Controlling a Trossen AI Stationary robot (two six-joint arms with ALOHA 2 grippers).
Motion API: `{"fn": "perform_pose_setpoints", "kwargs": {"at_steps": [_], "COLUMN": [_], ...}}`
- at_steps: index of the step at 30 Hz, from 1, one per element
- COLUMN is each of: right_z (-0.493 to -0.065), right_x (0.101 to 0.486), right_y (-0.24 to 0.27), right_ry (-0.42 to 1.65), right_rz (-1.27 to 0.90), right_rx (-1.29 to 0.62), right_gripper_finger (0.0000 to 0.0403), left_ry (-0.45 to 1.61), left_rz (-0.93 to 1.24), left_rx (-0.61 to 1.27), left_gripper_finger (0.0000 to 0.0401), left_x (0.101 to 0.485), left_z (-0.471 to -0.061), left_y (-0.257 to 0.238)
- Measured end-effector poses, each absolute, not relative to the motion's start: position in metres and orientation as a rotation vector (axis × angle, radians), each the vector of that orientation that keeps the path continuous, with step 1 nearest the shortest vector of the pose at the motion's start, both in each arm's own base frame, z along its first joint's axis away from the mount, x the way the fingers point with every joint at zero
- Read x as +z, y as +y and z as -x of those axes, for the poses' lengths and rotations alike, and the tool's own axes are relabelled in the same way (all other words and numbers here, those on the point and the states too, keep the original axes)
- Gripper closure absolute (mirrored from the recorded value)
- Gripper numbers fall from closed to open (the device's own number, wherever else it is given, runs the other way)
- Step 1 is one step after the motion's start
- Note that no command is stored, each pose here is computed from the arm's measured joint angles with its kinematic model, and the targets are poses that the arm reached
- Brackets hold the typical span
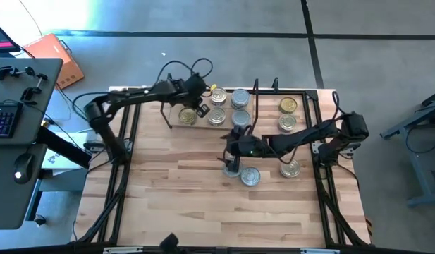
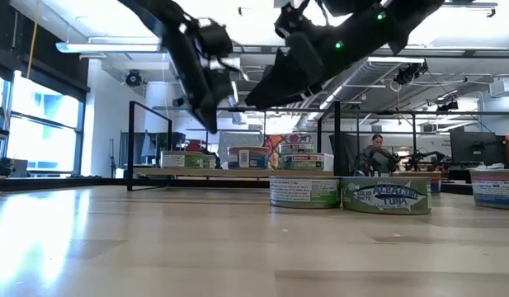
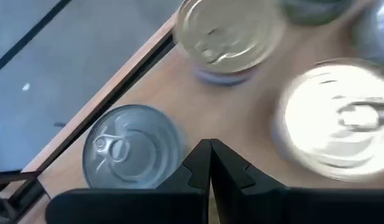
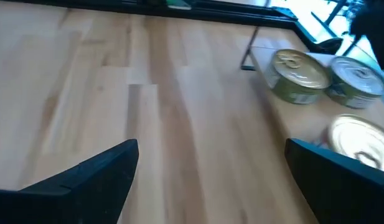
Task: Stack canned seafood by type on shelf
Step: Adjust the tuna cans and the shelf on the table
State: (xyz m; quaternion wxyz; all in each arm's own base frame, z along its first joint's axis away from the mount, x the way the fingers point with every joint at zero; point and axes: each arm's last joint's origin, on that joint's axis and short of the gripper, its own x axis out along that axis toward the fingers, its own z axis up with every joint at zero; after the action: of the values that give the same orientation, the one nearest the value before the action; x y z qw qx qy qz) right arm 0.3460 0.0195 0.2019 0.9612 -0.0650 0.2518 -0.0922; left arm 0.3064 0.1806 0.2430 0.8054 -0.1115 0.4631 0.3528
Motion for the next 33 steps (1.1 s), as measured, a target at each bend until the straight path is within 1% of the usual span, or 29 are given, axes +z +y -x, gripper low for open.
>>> {"fn": "perform_pose_setpoints", "kwargs": {"at_steps": [5,12,17,25,33], "right_z": [-0.343,-0.335,-0.332,-0.332,-0.332], "right_x": [0.201,0.198,0.199,0.199,0.198], "right_y": [0.042,0.069,0.080,0.080,0.079], "right_ry": [0.517,0.539,0.532,0.532,0.533], "right_rz": [0.152,0.226,0.244,0.247,0.247], "right_rx": [-0.186,-0.227,-0.225,-0.229,-0.230], "right_gripper_finger": [0.0006,0.0006,0.0006,0.0006,0.0006], "left_ry": [1.083,1.120,1.119,1.120,1.125], "left_rz": [0.267,0.287,0.299,0.318,0.304], "left_rx": [0.796,0.851,0.869,0.894,0.881], "left_gripper_finger": [0.0401,0.0401,0.0401,0.0401,0.0401], "left_x": [0.216,0.201,0.201,0.201,0.201], "left_z": [-0.310,-0.305,-0.300,-0.293,-0.295], "left_y": [0.204,0.222,0.229,0.238,0.235]}}
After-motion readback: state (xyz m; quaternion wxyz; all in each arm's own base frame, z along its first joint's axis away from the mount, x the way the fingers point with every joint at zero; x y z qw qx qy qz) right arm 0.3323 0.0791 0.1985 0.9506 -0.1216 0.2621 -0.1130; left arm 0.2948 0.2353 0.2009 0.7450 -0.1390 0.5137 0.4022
